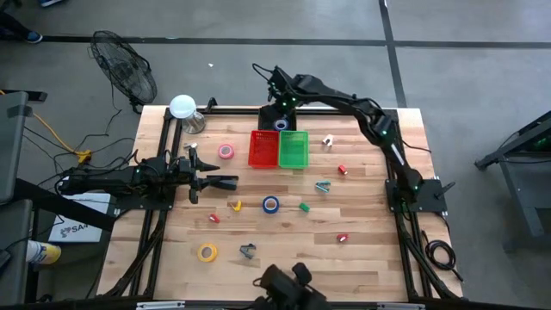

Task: Pick and place Stapler, Stapler remover, tape
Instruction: Put the blue tape into the black bin, then put the dark blue tape into the black bin

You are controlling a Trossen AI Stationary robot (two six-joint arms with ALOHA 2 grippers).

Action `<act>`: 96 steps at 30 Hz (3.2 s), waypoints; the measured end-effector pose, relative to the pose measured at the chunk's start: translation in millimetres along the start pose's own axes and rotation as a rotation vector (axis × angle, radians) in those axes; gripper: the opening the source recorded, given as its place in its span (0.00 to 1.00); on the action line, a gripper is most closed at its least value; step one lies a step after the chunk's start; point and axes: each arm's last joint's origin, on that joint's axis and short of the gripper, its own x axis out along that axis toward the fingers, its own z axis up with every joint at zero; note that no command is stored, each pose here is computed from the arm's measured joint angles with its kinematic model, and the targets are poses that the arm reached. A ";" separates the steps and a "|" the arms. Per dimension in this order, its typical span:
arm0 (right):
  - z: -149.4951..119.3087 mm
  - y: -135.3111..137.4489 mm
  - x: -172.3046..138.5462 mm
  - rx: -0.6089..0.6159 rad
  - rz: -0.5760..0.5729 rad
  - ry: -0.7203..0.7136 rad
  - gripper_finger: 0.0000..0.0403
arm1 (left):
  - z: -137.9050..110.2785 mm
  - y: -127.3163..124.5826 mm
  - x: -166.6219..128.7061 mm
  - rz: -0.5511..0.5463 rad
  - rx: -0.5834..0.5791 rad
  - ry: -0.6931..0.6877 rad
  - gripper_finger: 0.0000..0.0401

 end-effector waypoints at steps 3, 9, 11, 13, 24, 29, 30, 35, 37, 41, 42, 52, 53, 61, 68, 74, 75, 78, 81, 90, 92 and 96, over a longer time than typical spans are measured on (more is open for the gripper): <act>-1.7 -5.8 12.0 0.028 -0.017 0.038 0.08 | 0.0 0.0 0.0 0.000 0.000 0.000 0.41; -11.8 -13.5 20.2 0.060 -0.052 0.114 0.08 | -0.1 0.0 0.0 0.000 0.000 0.000 0.41; -13.6 -14.5 20.6 0.061 -0.070 0.127 0.08 | 0.1 0.0 0.0 0.000 0.000 0.000 0.41; -12.6 -14.5 19.9 0.060 -0.078 0.117 0.08 | 0.1 0.0 0.0 0.000 0.000 0.000 0.41; -13.4 -14.9 19.9 0.055 -0.084 0.124 0.08 | 0.1 0.0 0.0 0.000 0.000 0.000 0.41; -13.3 -15.2 19.9 0.053 -0.088 0.122 0.08 | -0.1 0.0 0.0 0.000 0.000 0.000 0.41; -13.3 -15.2 19.9 0.052 -0.088 0.122 0.08 | 0.1 0.0 0.0 0.000 0.000 0.000 0.41; -13.9 -14.6 21.5 0.051 -0.088 0.126 0.08 | 0.0 0.0 0.0 0.000 0.000 0.000 0.41; -15.5 -15.5 25.1 0.051 -0.087 0.129 0.08 | 0.1 0.0 0.0 0.000 0.000 0.000 0.41; -21.1 -18.9 33.5 0.053 -0.093 0.149 0.09 | 0.0 0.0 0.0 0.000 0.000 0.000 0.41; -21.9 -19.8 34.6 0.055 -0.094 0.153 0.09 | 0.1 0.0 0.0 0.000 0.000 0.000 0.41; -26.0 -23.1 39.4 0.058 -0.103 0.165 0.17 | 0.1 0.0 0.0 0.000 0.000 0.000 0.41; -26.4 -23.3 39.6 0.056 -0.107 0.167 0.19 | 0.1 0.0 0.0 0.000 0.000 0.000 0.41; -25.5 -26.0 38.9 0.038 -0.109 0.166 0.34 | 0.0 0.0 0.0 0.000 0.000 0.000 0.41; -17.8 -23.8 15.6 0.034 -0.091 0.114 0.42 | 0.0 0.0 0.0 0.000 0.000 0.000 0.41; -11.6 -15.7 -17.5 0.018 -0.059 0.052 0.42 | 0.0 0.0 0.0 0.000 0.000 0.000 0.41; -11.7 -12.8 -23.5 0.005 -0.047 0.048 0.42 | 0.1 0.0 0.0 0.000 0.000 0.000 0.41; -17.3 0.0 -36.8 -0.032 -0.015 0.068 0.42 | 0.1 0.0 0.0 0.000 0.000 0.000 0.41; -29.1 16.5 -49.1 -0.099 -0.018 0.117 0.42 | 0.1 0.0 0.0 0.000 0.000 0.000 0.41; -67.8 62.2 -66.2 -0.307 -0.103 0.244 0.42 | 0.1 0.0 0.0 0.000 0.000 0.000 0.41; -78.0 77.7 -65.9 -0.384 -0.083 0.263 0.42 | 0.1 0.0 0.0 0.000 0.000 0.000 0.41; -101.0 112.4 -66.3 -0.558 -0.037 0.277 0.42 | 0.1 0.0 0.0 0.000 0.000 0.000 0.41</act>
